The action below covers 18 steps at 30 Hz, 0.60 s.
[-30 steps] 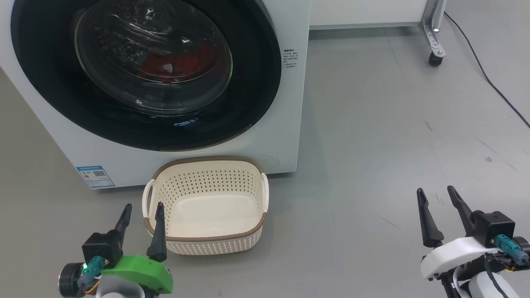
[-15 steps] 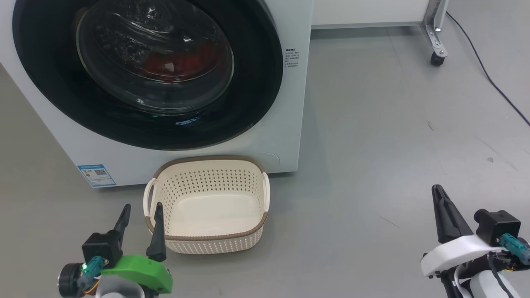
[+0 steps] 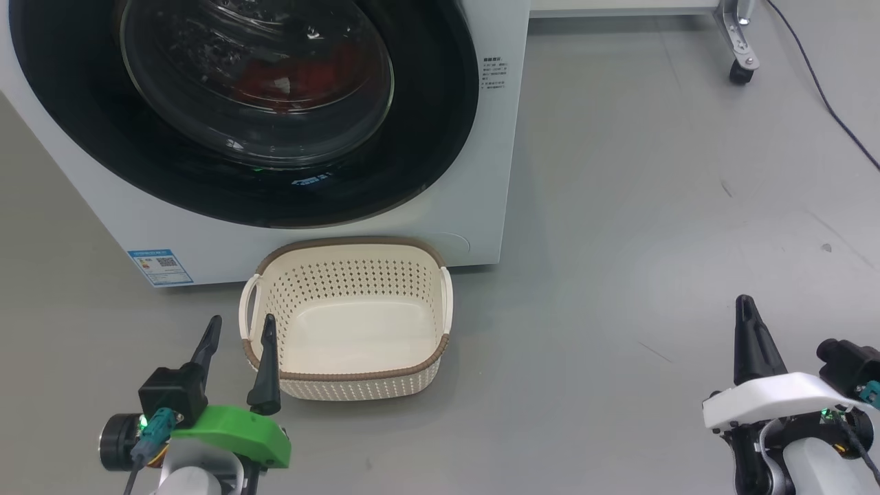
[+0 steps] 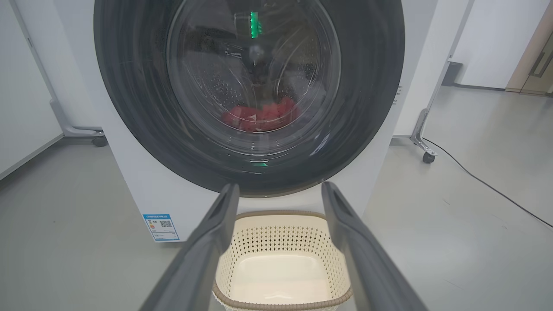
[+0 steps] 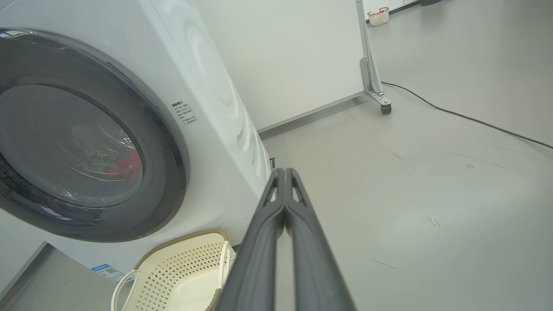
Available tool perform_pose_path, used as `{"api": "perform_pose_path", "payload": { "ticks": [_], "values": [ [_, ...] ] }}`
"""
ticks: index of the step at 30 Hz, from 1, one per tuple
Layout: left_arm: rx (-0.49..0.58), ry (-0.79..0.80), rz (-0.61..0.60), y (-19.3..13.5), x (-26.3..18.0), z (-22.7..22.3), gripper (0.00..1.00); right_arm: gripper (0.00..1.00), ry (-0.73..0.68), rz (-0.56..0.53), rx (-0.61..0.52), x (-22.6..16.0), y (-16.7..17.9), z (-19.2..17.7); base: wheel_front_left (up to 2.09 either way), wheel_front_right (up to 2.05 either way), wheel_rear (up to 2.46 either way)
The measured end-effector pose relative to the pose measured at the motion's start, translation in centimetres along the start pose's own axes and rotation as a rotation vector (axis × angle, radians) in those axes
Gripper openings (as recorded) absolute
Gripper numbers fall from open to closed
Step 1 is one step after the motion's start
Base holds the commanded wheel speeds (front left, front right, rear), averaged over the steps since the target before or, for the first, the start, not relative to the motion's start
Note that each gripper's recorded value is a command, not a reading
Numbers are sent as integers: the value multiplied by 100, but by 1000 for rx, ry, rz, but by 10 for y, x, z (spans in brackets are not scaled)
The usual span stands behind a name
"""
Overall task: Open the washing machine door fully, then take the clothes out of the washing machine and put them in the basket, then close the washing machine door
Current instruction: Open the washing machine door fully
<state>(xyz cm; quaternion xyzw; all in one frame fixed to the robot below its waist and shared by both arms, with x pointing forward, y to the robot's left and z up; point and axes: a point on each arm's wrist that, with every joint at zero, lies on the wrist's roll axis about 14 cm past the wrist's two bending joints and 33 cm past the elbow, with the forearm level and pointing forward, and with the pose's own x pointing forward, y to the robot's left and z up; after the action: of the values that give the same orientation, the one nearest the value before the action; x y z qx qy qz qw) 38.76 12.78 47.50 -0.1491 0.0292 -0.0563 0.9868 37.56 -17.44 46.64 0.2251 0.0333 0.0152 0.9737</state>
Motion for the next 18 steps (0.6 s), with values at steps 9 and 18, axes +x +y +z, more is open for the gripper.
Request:
{"api": "perform_pose_path", "payload": {
  "ticks": [9,18],
  "values": [
    [1,-4,7,3,13,0,100,0,-37,-35,329,36,1,15,0,0,0],
    [-10,0,10,6,28,-3,100,0,-25,-2,635,82,11,29,0,0,0]
  ]
}}
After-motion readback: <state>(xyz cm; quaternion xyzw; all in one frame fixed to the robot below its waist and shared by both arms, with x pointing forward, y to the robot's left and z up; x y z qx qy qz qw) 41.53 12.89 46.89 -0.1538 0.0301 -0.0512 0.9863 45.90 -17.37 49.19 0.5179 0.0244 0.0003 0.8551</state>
